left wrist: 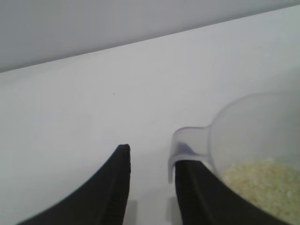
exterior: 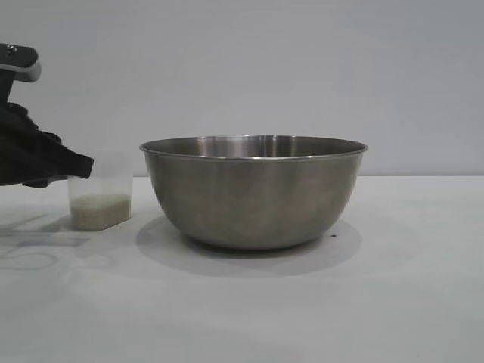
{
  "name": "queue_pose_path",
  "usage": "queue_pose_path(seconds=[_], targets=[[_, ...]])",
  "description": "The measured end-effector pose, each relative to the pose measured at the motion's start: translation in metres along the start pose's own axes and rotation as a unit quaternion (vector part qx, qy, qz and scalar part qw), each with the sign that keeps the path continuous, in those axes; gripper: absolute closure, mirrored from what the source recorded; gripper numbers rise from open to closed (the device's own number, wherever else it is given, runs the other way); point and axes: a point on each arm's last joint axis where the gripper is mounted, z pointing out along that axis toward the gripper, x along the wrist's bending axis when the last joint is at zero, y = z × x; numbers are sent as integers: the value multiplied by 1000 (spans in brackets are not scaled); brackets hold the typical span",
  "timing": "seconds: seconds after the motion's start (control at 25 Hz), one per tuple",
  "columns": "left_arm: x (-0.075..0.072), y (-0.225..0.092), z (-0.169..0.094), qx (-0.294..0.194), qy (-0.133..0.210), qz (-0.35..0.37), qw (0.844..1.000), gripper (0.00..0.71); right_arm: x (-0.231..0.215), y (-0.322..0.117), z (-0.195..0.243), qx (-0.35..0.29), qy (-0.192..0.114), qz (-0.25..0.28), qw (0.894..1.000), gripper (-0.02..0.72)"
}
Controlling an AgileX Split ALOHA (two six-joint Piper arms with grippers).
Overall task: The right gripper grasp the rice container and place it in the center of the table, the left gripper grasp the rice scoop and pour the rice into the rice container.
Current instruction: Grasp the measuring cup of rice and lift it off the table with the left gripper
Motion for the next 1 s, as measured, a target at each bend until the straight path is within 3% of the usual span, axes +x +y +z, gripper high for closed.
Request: queue_pose_path(seconds=[0.56, 1.0], targets=[[0, 1, 0, -1, 0, 0, 1000, 710, 0, 0, 0, 0, 0, 0, 1000, 161], [6, 43, -9, -64, 7, -3, 998, 710, 0, 0, 0, 0, 0, 0, 1000, 161]])
